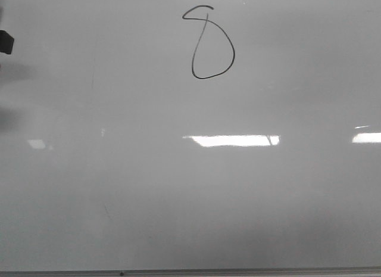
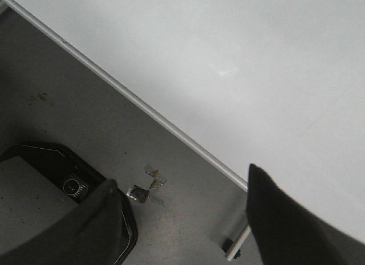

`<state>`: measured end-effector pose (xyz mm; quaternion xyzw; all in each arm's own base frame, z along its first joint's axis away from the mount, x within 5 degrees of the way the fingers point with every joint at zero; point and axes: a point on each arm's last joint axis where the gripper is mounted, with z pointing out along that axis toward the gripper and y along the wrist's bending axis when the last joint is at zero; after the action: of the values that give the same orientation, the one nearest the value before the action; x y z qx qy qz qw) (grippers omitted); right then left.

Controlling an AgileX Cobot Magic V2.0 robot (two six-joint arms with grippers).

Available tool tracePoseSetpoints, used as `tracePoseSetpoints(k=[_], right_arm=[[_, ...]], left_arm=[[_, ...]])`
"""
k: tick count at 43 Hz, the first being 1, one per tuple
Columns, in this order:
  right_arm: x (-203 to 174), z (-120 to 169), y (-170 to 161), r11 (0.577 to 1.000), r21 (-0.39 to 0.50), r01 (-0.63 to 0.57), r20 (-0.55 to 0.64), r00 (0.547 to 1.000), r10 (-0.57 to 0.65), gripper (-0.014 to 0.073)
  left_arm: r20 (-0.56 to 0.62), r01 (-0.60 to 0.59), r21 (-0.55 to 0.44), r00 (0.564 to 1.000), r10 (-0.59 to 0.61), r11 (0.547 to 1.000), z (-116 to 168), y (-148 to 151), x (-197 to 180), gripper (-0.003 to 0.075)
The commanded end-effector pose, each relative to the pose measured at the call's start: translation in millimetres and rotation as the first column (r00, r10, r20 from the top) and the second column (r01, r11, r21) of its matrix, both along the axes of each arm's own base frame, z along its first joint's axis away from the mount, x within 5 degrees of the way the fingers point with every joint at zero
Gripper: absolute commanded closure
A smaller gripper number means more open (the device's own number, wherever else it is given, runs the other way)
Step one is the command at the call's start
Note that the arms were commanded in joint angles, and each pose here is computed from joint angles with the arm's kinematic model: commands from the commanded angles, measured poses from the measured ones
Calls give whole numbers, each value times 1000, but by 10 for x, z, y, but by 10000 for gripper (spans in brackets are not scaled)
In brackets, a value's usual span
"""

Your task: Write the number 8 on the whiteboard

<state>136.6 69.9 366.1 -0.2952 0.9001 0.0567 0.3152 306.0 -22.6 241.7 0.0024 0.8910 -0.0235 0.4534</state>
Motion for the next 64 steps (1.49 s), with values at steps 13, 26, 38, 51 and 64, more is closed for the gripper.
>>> tracePoseSetpoints(k=[13,26,38,51,64], right_arm=[[18,167,-5,997,68,19,110,994,-26,99],[-216,90,-124,990,134,41,179,982,-65,99],[-494,-62,-260,980,194,33,268,960,-86,99],[-740,-45,-381,967,253,20,351,930,-111,99],[-747,-25,-390,965,261,15,377,919,-116,164]], left_arm=[[32,-14,3,999,14,1000,206,23,-30,330],[42,-55,32,998,53,998,728,77,-583,332],[102,145,63,983,-151,987,1152,-228,-1331,333],[149,351,-17,927,-345,936,1324,-371,-1893,333],[170,387,-16,909,-379,922,1343,-401,-1935,365]])
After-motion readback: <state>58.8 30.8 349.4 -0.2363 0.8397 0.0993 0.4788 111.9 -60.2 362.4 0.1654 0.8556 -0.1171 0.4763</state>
